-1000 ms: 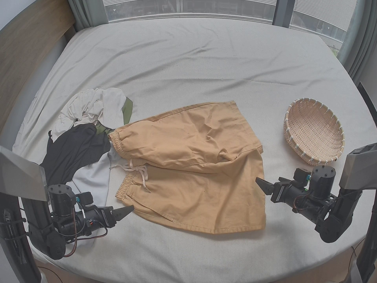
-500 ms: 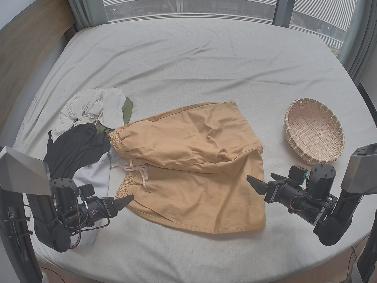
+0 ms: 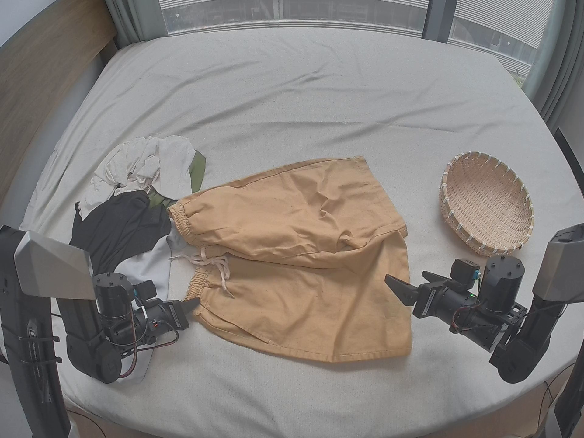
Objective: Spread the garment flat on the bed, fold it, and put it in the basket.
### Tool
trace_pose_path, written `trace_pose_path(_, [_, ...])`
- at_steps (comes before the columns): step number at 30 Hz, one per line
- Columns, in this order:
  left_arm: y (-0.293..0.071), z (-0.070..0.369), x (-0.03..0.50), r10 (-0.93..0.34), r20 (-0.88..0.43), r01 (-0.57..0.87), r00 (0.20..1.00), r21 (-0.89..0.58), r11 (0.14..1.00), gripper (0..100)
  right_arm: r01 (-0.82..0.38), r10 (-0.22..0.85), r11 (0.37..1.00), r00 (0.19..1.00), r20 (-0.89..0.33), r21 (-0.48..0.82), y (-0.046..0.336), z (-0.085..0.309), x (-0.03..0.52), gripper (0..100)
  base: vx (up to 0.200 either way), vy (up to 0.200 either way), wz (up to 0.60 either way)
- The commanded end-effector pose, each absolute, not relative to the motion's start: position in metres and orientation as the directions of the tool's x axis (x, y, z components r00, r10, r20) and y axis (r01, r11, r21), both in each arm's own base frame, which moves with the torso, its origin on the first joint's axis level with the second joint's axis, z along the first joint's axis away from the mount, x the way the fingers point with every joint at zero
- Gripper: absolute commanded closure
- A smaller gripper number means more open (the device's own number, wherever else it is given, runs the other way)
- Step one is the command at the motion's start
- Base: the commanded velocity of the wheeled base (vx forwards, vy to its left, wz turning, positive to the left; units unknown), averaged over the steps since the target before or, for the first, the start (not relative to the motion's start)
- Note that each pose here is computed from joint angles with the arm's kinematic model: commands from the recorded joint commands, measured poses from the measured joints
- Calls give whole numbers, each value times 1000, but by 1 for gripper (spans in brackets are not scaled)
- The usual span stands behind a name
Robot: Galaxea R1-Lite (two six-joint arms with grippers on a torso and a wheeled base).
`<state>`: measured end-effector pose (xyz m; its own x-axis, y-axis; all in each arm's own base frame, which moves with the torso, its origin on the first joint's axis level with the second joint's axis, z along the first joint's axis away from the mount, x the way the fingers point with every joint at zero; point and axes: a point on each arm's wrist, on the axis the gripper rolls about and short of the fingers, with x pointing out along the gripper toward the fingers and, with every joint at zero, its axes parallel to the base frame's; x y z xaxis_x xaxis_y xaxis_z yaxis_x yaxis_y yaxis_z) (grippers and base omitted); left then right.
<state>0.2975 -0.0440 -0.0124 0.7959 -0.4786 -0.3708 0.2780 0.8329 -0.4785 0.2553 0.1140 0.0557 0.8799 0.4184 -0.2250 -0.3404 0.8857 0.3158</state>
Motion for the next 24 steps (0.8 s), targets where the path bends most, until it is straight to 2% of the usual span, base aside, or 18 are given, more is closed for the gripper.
trace_pose_path(1, [-39,4,274,-478,-382,270,790,-484,833,100,-350,437,882,859,-267,317,112,55,236,0,0,0,0])
trace_pose_path(8, [-26,27,229,-504,-395,279,768,-501,819,100,-317,424,895,822,-380,313,104,38,216,0,0,0,0])
trace_pose_path(12, [-18,27,227,-475,-405,254,782,-488,835,100,-297,439,881,805,-399,369,105,35,213,0,0,0,0])
trace_pose_path(14, [-9,28,230,-446,-395,231,804,-484,844,100,-269,465,856,773,-431,442,104,31,205,0,0,0,0])
trace_pose_path(20, [-10,26,229,-447,-403,228,798,-484,845,100,-216,448,872,713,-540,439,102,8,198,0,0,0,0])
trace_pose_path(24, [-17,25,228,-471,-408,251,782,-486,837,100,-196,441,876,694,-569,440,103,0,198,0,0,0,0])
